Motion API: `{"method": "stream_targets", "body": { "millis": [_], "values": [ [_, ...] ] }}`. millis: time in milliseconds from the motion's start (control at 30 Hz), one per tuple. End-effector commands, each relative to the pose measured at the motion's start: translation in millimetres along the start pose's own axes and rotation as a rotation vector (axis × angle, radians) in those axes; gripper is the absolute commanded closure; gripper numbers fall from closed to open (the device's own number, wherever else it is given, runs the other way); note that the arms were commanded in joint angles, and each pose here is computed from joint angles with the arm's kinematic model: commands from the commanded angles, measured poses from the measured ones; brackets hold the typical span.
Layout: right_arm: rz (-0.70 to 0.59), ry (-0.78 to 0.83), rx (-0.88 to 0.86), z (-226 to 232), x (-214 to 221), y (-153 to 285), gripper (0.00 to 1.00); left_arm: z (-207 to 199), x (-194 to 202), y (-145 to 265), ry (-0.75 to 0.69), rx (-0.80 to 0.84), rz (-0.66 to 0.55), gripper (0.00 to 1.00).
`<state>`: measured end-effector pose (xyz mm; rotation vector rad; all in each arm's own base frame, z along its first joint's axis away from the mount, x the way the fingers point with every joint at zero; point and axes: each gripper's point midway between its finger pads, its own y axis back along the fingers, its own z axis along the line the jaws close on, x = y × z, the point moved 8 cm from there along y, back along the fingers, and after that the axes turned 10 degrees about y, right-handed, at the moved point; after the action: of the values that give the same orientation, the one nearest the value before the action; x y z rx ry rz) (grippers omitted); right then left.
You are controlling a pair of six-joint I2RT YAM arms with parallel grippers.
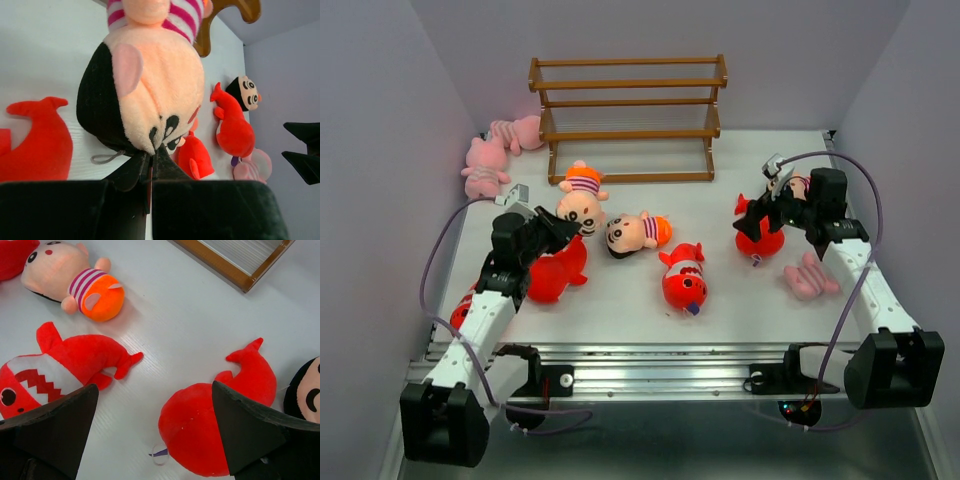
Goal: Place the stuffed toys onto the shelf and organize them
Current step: Place the stuffed toy onto shelf
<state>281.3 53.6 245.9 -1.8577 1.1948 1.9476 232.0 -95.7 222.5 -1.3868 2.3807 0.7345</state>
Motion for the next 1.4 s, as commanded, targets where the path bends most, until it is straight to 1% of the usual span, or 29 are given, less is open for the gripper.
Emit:
{"method": "stream_targets", "body": {
  "millis": [0, 33, 67, 100, 200, 333, 533, 567, 633, 667, 733, 1000, 1033, 1267, 1300, 1367],
  "values": [
    [-0.044, 0.066, 0.012, -3, -7, 0, 0.00, 0, -19, -5, -0.040, 0.093, 0.054, 1.00],
    [-0.043, 0.068, 0.015, -3, -7, 0, 0.00, 2, -22, -7, -0.041, 0.101, 0.056, 1.00],
    [-0.041, 0.069, 0.016, -3, -7, 0, 0.00, 8, -23, -12, -0.031, 0.097, 0.091, 1.00],
    [-0.040, 0.070, 0.019, -3, -7, 0, 0.00, 11, -30, -15, -0.039, 0.097, 0.081, 1.00],
    [-0.036, 0.070, 0.018, -3, -5, 0, 0.00, 20, -42, -24, -0.037, 0.091, 0.110, 1.00],
    [-0.035, 0.071, 0.018, -3, -5, 0, 0.00, 26, -56, -36, -0.069, 0.095, 0.144, 1.00],
    [-0.025, 0.066, 0.016, -4, -2, -3, 0.00, 42, -68, -59, -0.034, 0.087, 0.181, 1.00],
    [-0.025, 0.066, 0.016, -4, -2, -3, 0.00, 37, -72, -60, -0.040, 0.101, 0.172, 1.00],
    [-0.023, 0.066, 0.015, -4, -1, -3, 0.00, 39, -80, -71, -0.030, 0.100, 0.164, 1.00],
    [-0.022, 0.065, 0.015, -4, -1, -3, 0.00, 44, -82, -77, -0.003, 0.087, 0.157, 1.00],
    [-0.019, 0.063, 0.015, -5, 0, -4, 0.00, 42, -91, -86, -0.001, 0.102, 0.128, 1.00],
    [-0.011, 0.064, 0.016, -5, 2, -5, 0.00, 64, -113, -138, 0.048, 0.059, 0.127, 1.00],
    [-0.011, 0.065, 0.016, -6, 2, -5, 0.00, 59, -121, -143, 0.046, 0.076, 0.112, 1.00],
    [-0.009, 0.062, 0.009, -6, 3, -6, 0.00, 64, -143, -179, 0.080, 0.110, 0.068, 1.00],
    [-0.009, 0.062, 0.009, -6, 3, -6, 0.00, 69, -142, -185, 0.103, 0.104, 0.071, 1.00],
    [-0.007, 0.062, 0.010, -6, 4, -6, 0.00, 66, -150, -191, 0.102, 0.123, 0.054, 1.00]
  ]
}}
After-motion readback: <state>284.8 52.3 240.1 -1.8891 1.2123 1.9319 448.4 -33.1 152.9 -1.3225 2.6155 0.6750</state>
